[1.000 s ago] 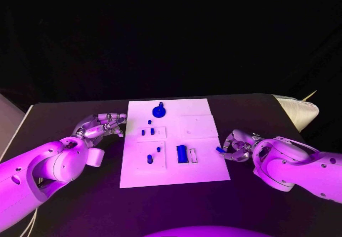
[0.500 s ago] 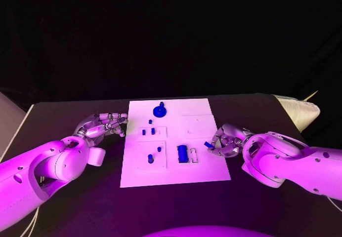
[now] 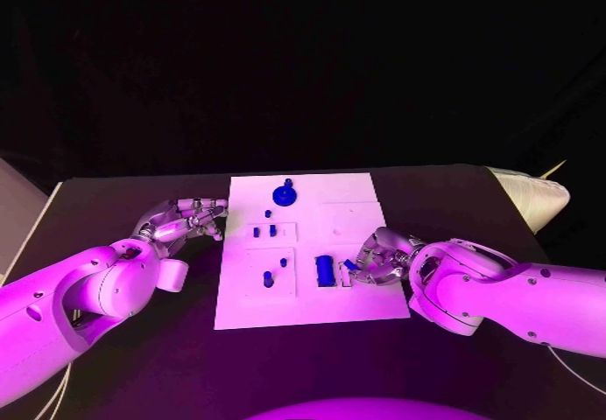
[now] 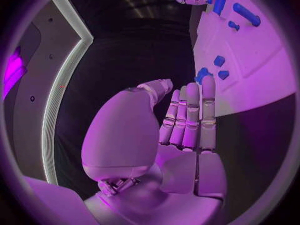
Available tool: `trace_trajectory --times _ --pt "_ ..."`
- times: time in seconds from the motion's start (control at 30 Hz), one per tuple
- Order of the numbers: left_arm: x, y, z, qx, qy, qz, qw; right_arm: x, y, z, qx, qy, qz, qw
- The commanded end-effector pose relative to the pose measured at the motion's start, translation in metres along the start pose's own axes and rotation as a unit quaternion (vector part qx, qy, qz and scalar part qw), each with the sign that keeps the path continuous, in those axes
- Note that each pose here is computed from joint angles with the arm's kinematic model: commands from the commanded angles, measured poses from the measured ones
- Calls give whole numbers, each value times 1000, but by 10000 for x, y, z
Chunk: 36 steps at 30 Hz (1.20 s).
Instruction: Assemble the parts on the task board
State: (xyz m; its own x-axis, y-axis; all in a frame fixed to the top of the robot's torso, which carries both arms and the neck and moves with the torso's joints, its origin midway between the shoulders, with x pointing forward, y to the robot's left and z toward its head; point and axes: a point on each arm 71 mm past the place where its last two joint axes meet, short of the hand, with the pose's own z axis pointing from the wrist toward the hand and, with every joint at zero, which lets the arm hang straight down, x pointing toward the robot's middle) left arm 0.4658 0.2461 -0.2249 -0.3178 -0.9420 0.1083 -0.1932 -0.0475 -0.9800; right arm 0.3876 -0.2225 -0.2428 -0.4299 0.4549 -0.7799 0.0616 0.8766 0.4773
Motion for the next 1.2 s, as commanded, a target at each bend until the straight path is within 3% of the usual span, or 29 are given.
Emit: trace_trajectory --times 0.03,0.57,1.2 --pt "20 -3 3 1 5 -3 1000 43 7 6 5 19 0 1000" --pt "18 1 4 -2 5 -3 1000 90 28 48 10 35 -6 999" --pt "12 2 1 -3 4 -3 1000 92 53 86 8 25 -21 999"
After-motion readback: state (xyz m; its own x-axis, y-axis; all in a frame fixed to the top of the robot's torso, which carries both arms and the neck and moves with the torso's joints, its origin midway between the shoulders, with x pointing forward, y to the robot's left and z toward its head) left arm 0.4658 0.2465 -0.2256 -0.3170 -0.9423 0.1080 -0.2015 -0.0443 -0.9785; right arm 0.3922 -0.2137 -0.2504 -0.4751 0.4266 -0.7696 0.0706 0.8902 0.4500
